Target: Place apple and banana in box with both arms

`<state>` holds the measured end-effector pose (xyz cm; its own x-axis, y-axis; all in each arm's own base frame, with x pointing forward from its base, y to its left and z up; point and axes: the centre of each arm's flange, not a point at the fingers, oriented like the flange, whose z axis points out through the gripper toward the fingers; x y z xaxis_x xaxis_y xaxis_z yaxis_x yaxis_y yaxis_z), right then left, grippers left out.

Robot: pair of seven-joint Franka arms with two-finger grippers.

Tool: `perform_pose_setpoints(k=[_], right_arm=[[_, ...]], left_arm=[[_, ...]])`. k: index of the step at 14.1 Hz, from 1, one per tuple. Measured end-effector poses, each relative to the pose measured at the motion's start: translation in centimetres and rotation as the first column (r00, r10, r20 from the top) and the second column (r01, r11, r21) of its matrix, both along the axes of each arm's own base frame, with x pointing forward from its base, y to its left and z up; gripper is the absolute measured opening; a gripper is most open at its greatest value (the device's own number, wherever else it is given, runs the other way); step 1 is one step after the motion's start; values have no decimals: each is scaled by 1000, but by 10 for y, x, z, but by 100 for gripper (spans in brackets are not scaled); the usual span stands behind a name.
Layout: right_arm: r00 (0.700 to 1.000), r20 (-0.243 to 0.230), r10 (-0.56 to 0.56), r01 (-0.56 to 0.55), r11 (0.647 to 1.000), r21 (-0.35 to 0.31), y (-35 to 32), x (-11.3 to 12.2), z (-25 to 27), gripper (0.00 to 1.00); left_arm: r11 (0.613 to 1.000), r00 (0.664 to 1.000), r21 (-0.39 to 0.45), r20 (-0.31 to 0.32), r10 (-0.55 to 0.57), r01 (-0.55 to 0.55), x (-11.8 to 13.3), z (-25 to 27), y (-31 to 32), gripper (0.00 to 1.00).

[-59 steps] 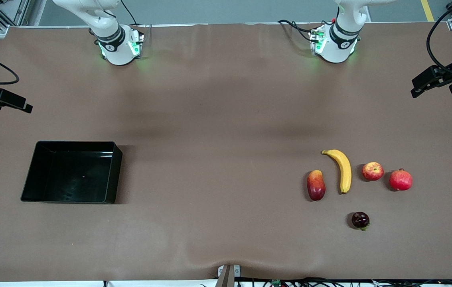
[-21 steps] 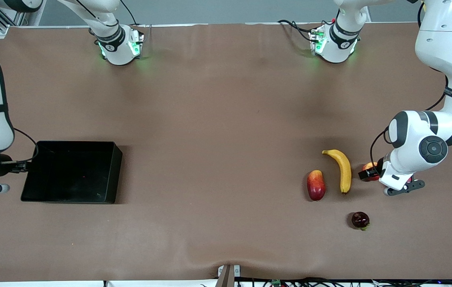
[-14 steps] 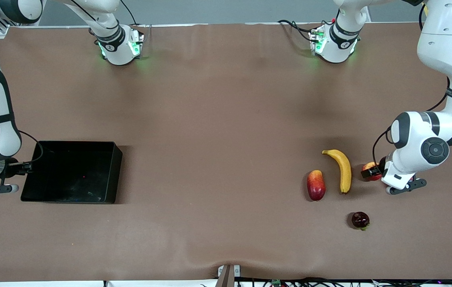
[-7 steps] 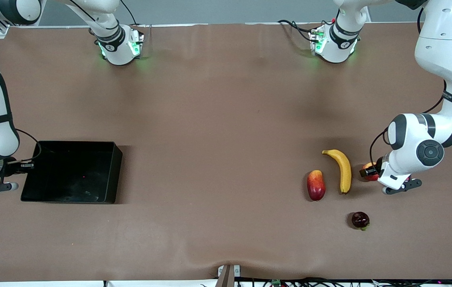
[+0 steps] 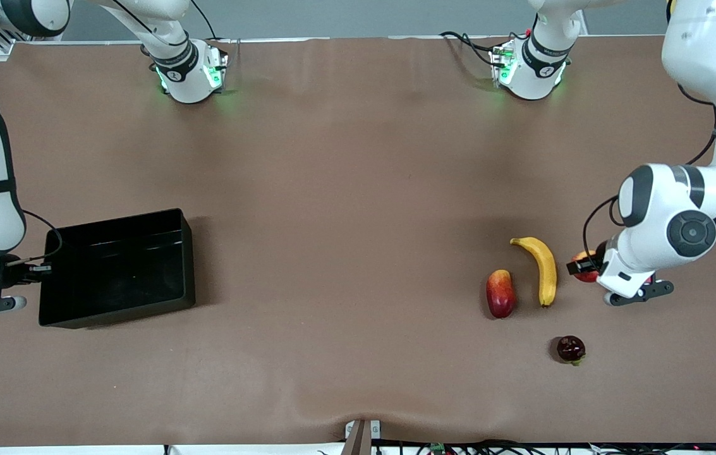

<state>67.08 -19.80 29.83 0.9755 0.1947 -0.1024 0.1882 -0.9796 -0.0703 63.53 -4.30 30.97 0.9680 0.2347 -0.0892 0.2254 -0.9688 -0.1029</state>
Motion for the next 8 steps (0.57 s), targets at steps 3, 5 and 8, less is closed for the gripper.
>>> perform_pose_setpoints(k=[3,5,8], right_arm=[[999,-33,-31,31,999,-6,93,13,45,5],[997,-53,-52,52,999,-10,167,16,52,5],[986,-103,-131,131,991,-6,265,8,43,5]], left_arm=[[999,998,-7,-17,53,-53,-13,32,-74,76],[996,996,-21,-13,88,-88,-25,39,-126,76],[992,992,-21,-6,124,-124,-48,41,-199,76]])
